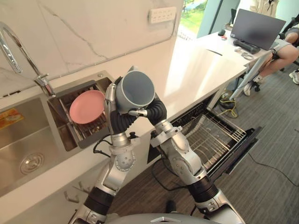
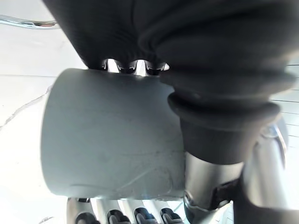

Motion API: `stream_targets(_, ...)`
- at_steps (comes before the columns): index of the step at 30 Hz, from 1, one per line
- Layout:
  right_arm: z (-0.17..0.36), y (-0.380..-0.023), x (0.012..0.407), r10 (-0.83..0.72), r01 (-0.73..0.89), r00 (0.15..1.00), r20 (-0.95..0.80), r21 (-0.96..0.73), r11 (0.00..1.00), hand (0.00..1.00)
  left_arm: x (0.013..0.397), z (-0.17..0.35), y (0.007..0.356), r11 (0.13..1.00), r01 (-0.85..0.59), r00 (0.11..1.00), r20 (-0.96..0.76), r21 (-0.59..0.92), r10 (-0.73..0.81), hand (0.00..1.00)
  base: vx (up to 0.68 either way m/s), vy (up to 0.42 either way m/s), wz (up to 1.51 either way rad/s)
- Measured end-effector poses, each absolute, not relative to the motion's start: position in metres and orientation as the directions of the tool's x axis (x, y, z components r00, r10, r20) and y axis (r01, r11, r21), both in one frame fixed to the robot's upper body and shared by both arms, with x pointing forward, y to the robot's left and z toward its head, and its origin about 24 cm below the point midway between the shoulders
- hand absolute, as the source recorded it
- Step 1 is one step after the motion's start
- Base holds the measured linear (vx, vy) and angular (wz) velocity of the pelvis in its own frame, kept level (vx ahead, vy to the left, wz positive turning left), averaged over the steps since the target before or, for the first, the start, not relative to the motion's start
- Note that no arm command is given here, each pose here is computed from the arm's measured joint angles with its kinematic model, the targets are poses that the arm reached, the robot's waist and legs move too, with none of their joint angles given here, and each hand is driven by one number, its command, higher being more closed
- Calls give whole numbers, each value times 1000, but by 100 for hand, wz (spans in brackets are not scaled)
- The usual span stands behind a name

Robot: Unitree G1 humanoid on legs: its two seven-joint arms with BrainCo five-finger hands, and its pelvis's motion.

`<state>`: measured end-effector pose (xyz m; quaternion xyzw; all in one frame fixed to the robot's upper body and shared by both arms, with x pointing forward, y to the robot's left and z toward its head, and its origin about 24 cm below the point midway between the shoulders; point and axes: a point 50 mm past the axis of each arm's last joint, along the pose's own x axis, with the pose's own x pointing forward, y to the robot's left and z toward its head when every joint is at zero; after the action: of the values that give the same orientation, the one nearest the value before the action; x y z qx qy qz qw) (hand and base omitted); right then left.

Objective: Walk over to the sink, pick up the cup, carry it to the dishwasher, place the cup inside the dishwasher, then close the dishwasher door

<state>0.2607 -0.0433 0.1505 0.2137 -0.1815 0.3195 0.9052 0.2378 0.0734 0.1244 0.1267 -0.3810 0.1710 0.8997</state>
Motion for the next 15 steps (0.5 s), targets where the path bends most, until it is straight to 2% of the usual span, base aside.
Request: stream_targets(15,157,-45,265,501,-646,729,466,228,728,0,240,122,73,918,-386,674,707,87,216,100,-3,0,0)
